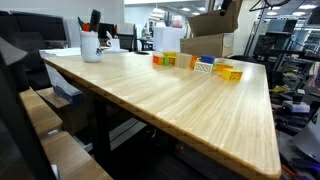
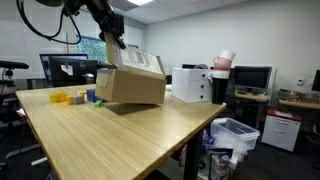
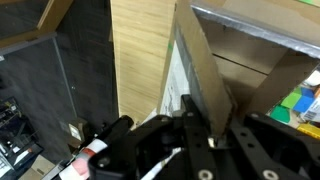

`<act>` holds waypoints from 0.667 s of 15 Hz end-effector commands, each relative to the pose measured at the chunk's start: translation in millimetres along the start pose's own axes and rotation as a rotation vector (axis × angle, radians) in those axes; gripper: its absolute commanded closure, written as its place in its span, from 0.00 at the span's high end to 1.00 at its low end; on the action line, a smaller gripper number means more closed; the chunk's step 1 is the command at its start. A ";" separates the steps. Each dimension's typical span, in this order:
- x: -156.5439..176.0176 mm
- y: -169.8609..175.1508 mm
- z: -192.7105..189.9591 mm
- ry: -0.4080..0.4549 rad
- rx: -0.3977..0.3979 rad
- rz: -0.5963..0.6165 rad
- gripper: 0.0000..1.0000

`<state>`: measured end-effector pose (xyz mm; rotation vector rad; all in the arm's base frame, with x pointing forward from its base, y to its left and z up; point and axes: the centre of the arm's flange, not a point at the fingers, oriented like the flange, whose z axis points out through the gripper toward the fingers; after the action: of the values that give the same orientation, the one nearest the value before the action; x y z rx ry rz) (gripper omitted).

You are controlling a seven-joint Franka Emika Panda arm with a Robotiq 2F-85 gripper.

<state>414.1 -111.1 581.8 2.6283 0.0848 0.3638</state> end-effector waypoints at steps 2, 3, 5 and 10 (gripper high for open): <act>-15.8 4.5 8.7 0.020 -0.005 0.012 0.05; -17.7 0.8 11.5 0.019 0.000 0.011 0.05; -22.6 -9.9 18.9 0.024 0.004 0.004 0.05; -27.4 -30.2 35.6 0.034 0.016 -0.016 0.05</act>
<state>405.8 -110.4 547.0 2.6444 0.1120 0.3775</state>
